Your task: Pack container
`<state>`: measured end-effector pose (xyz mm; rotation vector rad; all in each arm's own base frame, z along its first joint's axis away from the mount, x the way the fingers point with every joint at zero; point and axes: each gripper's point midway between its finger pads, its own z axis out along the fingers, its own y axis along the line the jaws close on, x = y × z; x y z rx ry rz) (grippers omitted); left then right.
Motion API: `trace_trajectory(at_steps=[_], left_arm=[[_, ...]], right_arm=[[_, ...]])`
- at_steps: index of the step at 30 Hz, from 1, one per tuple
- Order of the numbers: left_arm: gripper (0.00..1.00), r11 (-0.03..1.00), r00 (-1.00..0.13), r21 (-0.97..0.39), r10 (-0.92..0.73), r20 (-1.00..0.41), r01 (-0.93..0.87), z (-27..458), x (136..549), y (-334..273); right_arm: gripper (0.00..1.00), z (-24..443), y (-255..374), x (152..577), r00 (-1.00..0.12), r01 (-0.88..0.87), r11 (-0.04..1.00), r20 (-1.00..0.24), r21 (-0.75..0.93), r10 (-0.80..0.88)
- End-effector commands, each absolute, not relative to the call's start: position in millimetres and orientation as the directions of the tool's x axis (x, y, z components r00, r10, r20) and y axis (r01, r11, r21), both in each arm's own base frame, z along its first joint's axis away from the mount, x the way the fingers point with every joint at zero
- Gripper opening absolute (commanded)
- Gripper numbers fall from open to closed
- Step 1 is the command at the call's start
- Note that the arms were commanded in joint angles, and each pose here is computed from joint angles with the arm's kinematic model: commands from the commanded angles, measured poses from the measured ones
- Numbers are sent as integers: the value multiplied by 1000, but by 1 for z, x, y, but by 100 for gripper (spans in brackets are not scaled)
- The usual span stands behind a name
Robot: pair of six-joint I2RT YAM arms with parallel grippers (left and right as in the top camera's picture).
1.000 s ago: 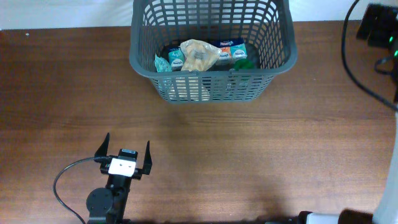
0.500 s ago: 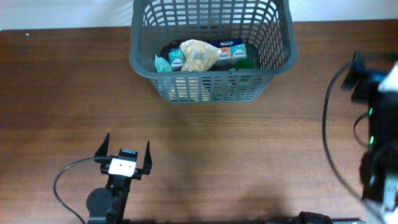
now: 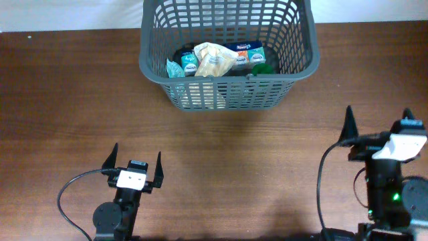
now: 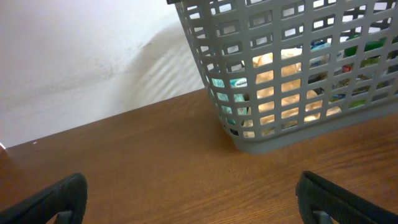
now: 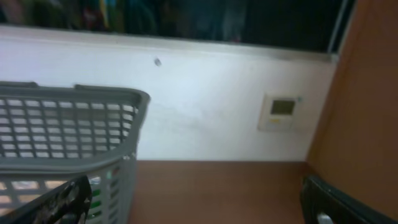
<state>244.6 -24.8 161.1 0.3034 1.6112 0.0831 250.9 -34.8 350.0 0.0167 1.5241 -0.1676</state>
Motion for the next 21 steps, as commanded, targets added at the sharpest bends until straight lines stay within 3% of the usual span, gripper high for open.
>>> trace_trajectory(at_steps=[1, 8, 21], left_arm=[[99, 957, -32, 252, 259, -965, 144, 159, 245, -24], [99, 957, -32, 252, 259, -965, 144, 159, 245, -24], [99, 957, -32, 252, 259, -965, 144, 159, 245, -24]], right_arm=[[99, 334, -19, 245, 86, 57, 993, -990, -106, -111], [99, 309, 1, 237, 177, -10, 994, -978, -113, -110], [99, 281, 15, 229, 204, -66, 991, -974, -114, -99]])
